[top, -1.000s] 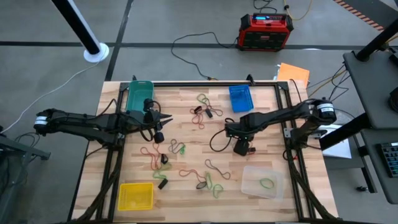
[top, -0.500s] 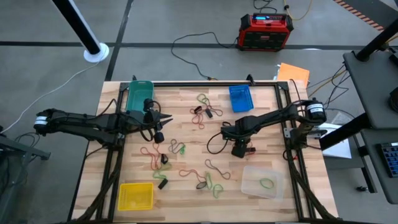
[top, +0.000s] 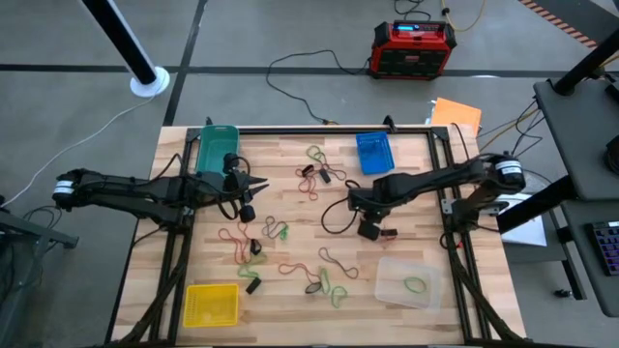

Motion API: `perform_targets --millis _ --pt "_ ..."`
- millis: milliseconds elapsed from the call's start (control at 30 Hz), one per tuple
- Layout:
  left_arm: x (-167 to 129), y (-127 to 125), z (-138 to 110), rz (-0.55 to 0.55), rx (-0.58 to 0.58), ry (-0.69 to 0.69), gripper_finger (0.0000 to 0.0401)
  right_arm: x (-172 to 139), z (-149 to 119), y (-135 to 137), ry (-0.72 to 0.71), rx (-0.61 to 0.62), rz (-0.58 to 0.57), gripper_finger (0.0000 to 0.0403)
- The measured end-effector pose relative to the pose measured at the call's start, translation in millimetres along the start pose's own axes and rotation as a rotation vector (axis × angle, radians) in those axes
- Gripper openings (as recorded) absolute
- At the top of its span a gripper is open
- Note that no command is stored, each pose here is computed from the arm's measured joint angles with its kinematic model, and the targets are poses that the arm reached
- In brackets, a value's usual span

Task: Sort rubber bands into baskets
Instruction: Put the thick black rubber band into the light blue bin

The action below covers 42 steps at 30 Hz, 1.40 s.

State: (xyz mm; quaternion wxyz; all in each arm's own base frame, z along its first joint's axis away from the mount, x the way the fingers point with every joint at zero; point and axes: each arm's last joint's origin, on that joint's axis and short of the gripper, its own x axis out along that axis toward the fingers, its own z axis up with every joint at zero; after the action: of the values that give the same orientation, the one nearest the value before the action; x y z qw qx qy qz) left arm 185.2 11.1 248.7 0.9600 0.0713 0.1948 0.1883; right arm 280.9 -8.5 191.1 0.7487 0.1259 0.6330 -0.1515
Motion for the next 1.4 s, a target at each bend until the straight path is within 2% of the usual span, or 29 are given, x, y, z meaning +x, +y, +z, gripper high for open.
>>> perform_targets --millis 100,267,533,667,767,867,1000,1100,1200,1400 --pt "0 0 0 0.000 0.000 -0.001 0.0046 -10 3 0 -0.081 -0.019 0.018 0.0012" --pt "0 0 1 0.001 -0.005 -0.012 0.0046 -24 17 5 -0.320 -0.077 0.092 0.0012" --pt "0 0 3 0.001 -0.012 -0.028 0.0046 -44 54 17 -0.877 -0.246 0.165 0.0012" --pt "0 0 4 0.001 -0.017 -0.040 0.0046 -57 64 20 -1.192 -0.301 0.151 0.0012" --pt "0 0 6 -0.028 -0.024 -0.064 0.0046 -56 71 20 -1.363 -0.268 0.071 0.0012" --pt "-2 -2 10 -0.107 0.000 -0.110 0.0046 -42 75 20 -1.421 -0.234 -0.001 0.0012" --pt "-10 -1 19 -0.222 0.062 -0.180 0.0046 -23 83 10 -1.387 -0.191 -0.022 0.0012" --pt "-18 5 28 -0.207 0.080 -0.238 0.0046 -18 89 0 -1.373 -0.163 -0.012 0.0012" --pt "-20 11 29 -0.174 0.081 -0.248 0.0051 -18 92 -10 -1.375 -0.197 0.067 0.0012" --pt "-10 18 23 -0.133 0.031 -0.194 0.0097 -26 94 -24 -1.390 -0.224 0.206 0.0012"
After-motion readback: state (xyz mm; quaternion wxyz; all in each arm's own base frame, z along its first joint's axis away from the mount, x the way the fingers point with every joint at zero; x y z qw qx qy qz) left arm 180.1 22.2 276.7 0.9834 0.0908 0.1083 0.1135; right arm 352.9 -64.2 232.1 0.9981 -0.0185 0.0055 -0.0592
